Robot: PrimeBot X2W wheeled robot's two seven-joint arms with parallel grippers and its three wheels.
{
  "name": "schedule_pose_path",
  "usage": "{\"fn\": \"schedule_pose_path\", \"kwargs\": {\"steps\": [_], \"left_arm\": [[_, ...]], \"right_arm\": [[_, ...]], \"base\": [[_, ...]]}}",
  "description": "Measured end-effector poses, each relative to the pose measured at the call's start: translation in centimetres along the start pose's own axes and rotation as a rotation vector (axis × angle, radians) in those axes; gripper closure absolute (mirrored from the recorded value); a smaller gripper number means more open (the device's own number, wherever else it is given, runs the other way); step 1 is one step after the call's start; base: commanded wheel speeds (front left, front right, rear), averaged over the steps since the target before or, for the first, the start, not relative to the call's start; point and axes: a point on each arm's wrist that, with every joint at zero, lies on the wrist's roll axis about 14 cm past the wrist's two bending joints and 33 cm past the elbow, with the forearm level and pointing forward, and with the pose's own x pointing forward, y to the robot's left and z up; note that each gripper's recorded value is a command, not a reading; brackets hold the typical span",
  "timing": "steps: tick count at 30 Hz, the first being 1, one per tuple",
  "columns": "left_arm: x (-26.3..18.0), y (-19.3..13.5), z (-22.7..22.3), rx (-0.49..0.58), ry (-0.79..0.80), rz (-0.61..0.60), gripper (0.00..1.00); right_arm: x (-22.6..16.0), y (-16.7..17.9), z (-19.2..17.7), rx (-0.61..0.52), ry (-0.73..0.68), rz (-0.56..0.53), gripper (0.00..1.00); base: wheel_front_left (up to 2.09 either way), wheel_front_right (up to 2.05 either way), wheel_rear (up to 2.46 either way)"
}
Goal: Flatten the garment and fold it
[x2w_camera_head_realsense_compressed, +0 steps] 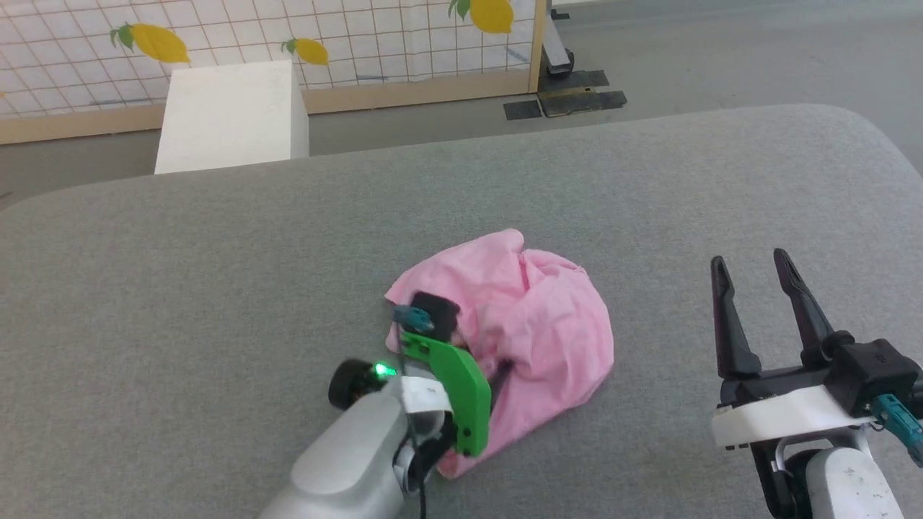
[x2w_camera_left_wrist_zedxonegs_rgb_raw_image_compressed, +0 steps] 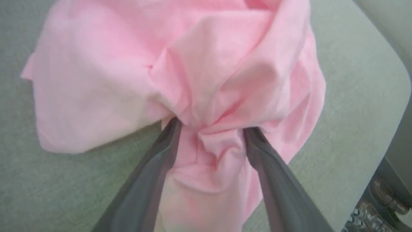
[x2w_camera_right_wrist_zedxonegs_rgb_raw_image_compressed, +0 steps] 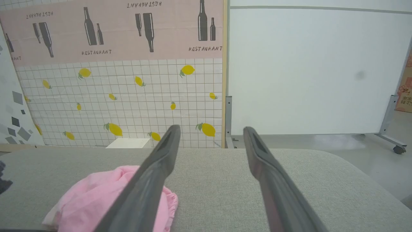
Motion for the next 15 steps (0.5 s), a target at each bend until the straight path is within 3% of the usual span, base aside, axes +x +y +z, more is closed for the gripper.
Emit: {"fn": "schedule_pose_path", "kwargs": {"steps": [6, 15], "left_arm": [[-3.5, 2.6, 8.7, 0.031, -0.472, 0.074, 0.0], [-11.2, 7.8, 12.8, 0.024, -0.781, 0.253, 0.0]], "right_arm": [[0.3, 0.4, 0.3, 0.006, -0.012, 0.013, 0.0], [0.8, 1.6, 0.4, 0.016, -0.023, 0.046, 0.0]], "base": [[0.0, 0.0, 0.0], [0.0, 0.0, 0.0]]}}
